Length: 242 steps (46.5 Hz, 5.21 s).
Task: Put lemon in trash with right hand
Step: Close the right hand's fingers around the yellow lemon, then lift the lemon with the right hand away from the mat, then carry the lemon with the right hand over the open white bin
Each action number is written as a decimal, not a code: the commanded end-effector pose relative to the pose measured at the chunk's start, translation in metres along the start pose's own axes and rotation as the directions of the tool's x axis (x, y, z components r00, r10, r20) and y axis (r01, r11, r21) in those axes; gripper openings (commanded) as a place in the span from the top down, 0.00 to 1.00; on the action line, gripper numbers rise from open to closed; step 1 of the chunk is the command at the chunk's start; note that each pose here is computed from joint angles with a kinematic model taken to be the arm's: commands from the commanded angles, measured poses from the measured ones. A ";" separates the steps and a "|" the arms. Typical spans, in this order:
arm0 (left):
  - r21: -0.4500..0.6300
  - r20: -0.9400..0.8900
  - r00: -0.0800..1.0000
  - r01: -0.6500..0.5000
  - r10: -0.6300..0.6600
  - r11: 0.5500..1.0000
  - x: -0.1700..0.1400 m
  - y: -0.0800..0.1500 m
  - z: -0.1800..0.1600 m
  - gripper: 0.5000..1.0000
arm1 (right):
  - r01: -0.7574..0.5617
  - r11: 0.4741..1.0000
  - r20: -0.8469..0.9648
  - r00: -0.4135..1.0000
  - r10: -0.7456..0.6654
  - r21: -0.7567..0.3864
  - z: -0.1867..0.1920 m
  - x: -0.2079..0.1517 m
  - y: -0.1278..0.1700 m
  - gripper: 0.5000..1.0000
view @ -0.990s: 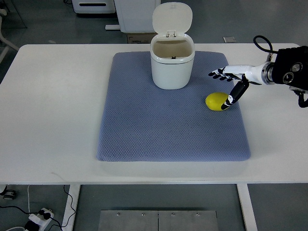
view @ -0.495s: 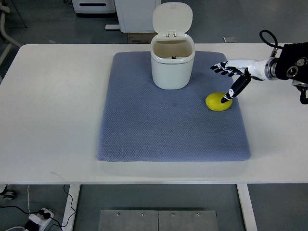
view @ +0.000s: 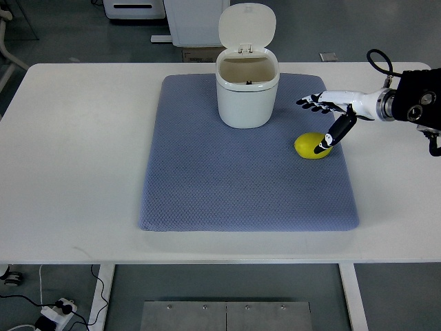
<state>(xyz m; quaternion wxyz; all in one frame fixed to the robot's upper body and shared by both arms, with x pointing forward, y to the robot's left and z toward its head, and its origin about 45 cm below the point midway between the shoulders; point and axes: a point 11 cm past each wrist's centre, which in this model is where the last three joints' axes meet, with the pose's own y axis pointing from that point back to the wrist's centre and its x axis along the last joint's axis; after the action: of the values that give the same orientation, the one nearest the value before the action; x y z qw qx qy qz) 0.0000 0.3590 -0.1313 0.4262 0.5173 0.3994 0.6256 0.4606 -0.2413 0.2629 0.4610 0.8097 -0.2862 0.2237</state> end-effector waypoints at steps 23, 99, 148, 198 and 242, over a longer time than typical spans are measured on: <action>0.001 0.000 1.000 0.000 0.000 1.000 0.000 0.000 0.000 0.00 | 0.014 1.000 -0.042 0.999 -0.015 -0.017 0.013 -0.016 -0.005 0.18; -0.001 0.000 1.000 0.000 0.000 1.000 0.000 0.000 0.001 0.00 | -0.005 1.000 -0.070 0.998 0.004 -0.015 0.009 -0.023 -0.013 0.85; 0.001 0.000 1.000 0.000 0.000 1.000 0.000 0.000 0.000 0.00 | -0.207 0.978 0.075 0.976 0.205 0.026 0.003 0.081 0.056 1.00; 0.001 0.000 1.000 0.000 0.000 1.000 0.000 0.000 0.000 0.00 | -0.447 0.879 0.582 0.764 0.278 0.166 -0.070 0.099 0.034 1.00; 0.001 0.000 1.000 0.000 0.000 1.000 0.000 0.000 0.000 0.00 | -0.574 0.808 0.792 0.551 0.262 0.131 -0.118 0.041 -0.022 1.00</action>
<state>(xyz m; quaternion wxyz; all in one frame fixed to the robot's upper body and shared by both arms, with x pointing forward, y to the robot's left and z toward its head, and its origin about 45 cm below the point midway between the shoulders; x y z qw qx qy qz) -0.0001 0.3590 -0.1314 0.4261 0.5174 0.3995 0.6255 0.4939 -0.1433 0.3304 0.0779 0.8059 -0.5862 0.0292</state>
